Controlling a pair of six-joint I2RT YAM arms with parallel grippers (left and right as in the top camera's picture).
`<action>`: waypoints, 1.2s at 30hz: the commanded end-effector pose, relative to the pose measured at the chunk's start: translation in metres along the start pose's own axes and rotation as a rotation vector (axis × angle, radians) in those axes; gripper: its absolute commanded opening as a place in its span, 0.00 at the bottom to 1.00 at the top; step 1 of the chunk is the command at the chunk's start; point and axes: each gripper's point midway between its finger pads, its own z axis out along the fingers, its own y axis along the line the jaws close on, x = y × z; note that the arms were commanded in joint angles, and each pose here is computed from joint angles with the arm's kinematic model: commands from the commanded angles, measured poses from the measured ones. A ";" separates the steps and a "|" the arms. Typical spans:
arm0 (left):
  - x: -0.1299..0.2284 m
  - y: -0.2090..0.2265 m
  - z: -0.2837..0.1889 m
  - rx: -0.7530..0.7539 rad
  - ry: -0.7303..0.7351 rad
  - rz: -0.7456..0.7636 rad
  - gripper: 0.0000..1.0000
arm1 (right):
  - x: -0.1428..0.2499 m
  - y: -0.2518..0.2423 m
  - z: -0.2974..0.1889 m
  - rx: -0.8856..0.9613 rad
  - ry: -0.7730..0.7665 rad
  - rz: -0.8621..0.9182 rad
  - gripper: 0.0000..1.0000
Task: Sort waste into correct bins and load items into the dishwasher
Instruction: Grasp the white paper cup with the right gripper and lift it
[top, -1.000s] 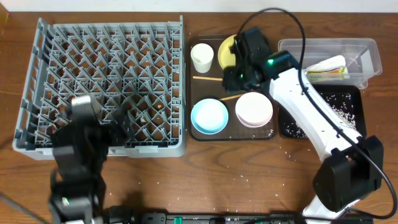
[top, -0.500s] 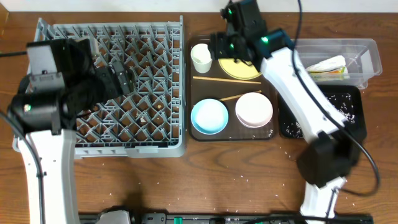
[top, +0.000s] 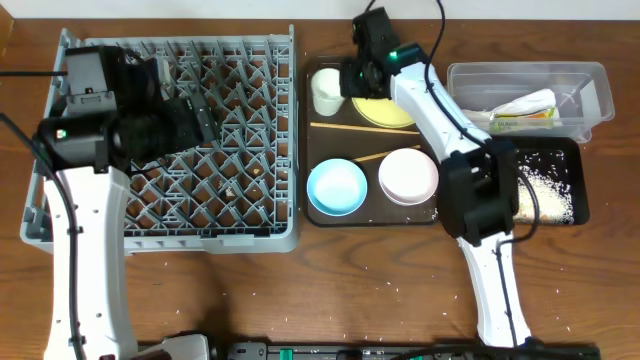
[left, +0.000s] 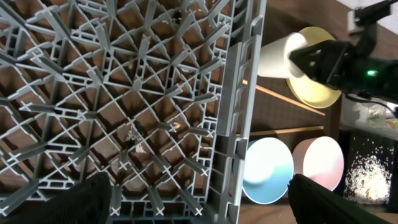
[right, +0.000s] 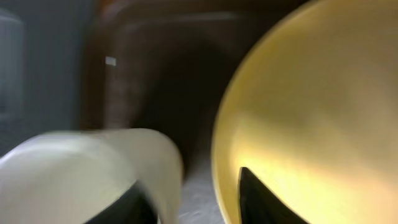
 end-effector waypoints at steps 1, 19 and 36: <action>-0.003 -0.001 0.003 0.005 0.009 -0.002 0.92 | -0.006 0.008 0.002 -0.025 -0.019 0.001 0.32; 0.010 -0.036 0.012 0.310 0.117 -0.011 0.90 | -0.016 0.060 -0.121 -0.469 0.058 -0.067 0.01; 0.001 -0.095 -0.017 1.120 0.201 -0.065 0.92 | 0.047 0.155 -0.202 -1.155 0.204 -0.361 0.01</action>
